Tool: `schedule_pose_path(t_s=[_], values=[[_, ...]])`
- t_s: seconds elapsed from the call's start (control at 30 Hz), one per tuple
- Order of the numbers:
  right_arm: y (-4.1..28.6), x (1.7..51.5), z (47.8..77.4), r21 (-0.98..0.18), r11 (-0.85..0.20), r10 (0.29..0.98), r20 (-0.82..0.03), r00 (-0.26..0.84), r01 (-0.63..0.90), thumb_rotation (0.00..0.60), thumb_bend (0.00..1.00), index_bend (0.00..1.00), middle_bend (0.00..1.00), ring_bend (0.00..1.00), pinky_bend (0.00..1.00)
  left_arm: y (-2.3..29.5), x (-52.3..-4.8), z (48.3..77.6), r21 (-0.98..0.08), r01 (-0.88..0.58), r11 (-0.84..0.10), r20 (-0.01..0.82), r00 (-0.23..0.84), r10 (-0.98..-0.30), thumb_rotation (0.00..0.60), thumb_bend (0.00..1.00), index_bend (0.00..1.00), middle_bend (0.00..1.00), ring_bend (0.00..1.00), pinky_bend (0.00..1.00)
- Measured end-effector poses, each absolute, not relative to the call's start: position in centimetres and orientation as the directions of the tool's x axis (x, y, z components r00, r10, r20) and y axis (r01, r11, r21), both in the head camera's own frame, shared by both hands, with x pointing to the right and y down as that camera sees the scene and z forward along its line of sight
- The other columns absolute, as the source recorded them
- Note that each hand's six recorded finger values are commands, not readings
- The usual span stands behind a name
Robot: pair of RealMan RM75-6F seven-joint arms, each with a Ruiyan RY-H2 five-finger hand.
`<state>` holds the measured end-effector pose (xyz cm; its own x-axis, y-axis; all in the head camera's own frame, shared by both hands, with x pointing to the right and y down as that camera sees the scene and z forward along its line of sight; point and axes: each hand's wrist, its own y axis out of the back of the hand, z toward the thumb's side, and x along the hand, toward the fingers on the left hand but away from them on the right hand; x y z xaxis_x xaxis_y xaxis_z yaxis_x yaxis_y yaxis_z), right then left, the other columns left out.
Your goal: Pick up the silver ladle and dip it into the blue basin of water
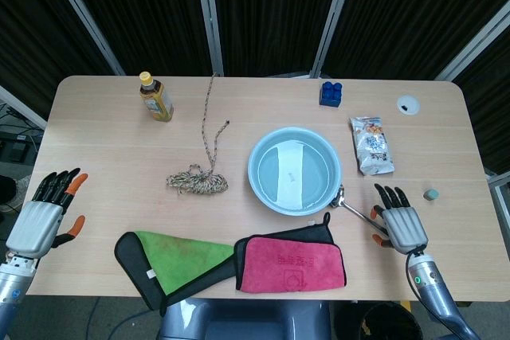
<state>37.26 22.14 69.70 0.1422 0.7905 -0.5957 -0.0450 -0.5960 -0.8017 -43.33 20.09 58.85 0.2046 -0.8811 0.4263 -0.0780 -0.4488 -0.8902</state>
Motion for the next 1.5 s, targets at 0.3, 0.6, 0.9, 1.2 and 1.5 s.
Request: schedule_pose_path(t_s=[0.3, 0.6, 0.9, 1.2, 1.5], values=[[21.9, 37.2, 71.6, -0.796, -0.604, 0.786, -0.604, 0.129, -0.043, 0.6, 0.16, 0.45, 0.0, 0.0, 0.0, 19.8, -43.4, 59.3, -0.885, -0.075, -0.46, 0.439, 0.196, -0.877, 0.6, 0.42, 0.0, 0.0, 0.0, 0.0], [21.5, 37.5, 73.7, -0.778, -0.627, 0.771, -0.628, 0.109, -0.041, 0.6, 0.17, 0.45, 0.0, 0.0, 0.0, 19.6, -43.4, 59.7, -0.881, -0.07, -0.468, 0.449, 0.189, -0.873, 0.6, 0.42, 0.0, 0.0, 0.0, 0.0], [21.3, 37.6, 75.3, -0.762, -0.646, 0.757, -0.647, 0.097, -0.043, 0.6, 0.18, 0.45, 0.0, 0.0, 0.0, 19.3, -43.8, 59.9, -0.88, -0.066, -0.47, 0.454, 0.173, -0.874, 0.6, 0.42, 0.0, 0.0, 0.0, 0.0], [21.4, 37.6, 76.1, -0.755, -0.655, 0.75, -0.655, 0.095, -0.037, 0.6, 0.23, 0.47, 0.0, 0.0, 0.0, 19.4, -43.8, 59.8, -0.879, -0.064, -0.473, 0.456, 0.179, -0.872, 0.6, 0.43, 0.0, 0.0, 0.0, 0.0], [21.5, 37.9, 76.9, -0.751, -0.658, 0.747, -0.659, 0.084, -0.042, 0.6, 0.32, 0.57, 0.0, 0.0, 0.0, 19.4, -43.8, 59.9, -0.877, -0.063, -0.476, 0.459, 0.181, -0.87, 0.6, 0.44, 0.0, 0.0, 0.0, 0.0]])
